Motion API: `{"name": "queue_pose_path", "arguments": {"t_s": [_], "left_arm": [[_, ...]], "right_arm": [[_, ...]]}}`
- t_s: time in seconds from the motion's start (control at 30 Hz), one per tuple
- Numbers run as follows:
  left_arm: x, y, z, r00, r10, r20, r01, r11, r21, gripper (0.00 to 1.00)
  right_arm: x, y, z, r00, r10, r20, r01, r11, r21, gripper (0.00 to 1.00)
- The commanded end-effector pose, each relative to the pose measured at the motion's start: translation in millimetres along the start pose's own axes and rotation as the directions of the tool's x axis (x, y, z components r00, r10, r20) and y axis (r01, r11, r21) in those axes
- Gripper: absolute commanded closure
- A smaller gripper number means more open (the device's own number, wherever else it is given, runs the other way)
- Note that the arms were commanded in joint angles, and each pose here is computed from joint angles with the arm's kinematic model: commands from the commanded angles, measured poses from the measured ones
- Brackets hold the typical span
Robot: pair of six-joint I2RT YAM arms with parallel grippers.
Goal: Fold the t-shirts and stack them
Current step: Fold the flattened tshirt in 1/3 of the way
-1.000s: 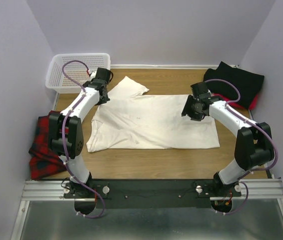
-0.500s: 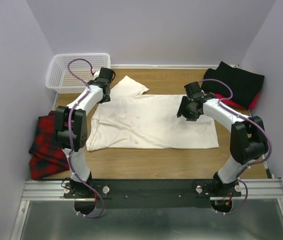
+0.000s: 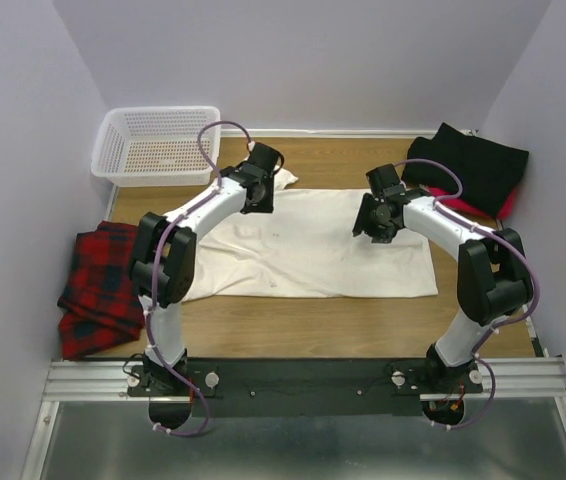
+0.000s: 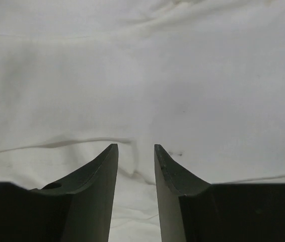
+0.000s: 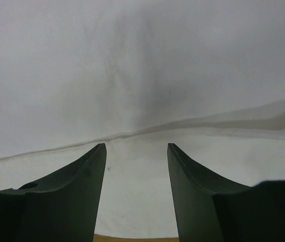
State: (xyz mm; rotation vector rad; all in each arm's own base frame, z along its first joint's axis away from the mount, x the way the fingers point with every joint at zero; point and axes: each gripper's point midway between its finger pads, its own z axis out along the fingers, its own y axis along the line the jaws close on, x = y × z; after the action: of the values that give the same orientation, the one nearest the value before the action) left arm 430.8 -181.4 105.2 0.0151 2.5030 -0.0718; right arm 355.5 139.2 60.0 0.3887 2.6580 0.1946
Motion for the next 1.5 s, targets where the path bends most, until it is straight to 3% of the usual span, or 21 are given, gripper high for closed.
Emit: {"name": "queue_pose_path", "arguments": {"t_s": [0.0,0.73,0.87,0.9,0.97,1.47], "left_arm": [[29.3,-24.5,19.4,0.996,0.012,-0.089,-0.006,0.998,0.060,0.57],[80.2,0.4,40.6,0.980,-0.004,-0.201,-0.011,0.997,-0.070,0.59],[79.3,-2.1,45.2,0.980,-0.004,-0.199,-0.009,0.998,-0.064,0.72],[77.5,-2.9,45.5,0.980,-0.003,-0.197,-0.009,0.998,-0.063,0.84],[70.0,-5.2,43.5,0.983,-0.007,-0.183,-0.005,0.998,-0.063,1.00],[11.6,-19.5,2.7,0.999,-0.007,-0.047,0.003,0.996,-0.089,1.00]], "right_arm": [[-5.5,1.3,-0.3,1.000,-0.010,0.027,0.010,1.000,0.009,0.40],[-0.6,-4.6,1.5,1.000,-0.009,0.022,0.008,1.000,0.028,0.40],[0.5,-5.4,2.0,1.000,-0.011,0.019,0.010,1.000,0.029,0.40],[0.6,-5.8,1.8,1.000,-0.011,0.020,0.010,0.999,0.031,0.40],[1.0,-5.8,1.5,1.000,-0.011,0.019,0.010,1.000,0.029,0.40],[3.5,-6.7,3.0,1.000,-0.010,0.011,0.010,0.999,0.031,0.40]]}}
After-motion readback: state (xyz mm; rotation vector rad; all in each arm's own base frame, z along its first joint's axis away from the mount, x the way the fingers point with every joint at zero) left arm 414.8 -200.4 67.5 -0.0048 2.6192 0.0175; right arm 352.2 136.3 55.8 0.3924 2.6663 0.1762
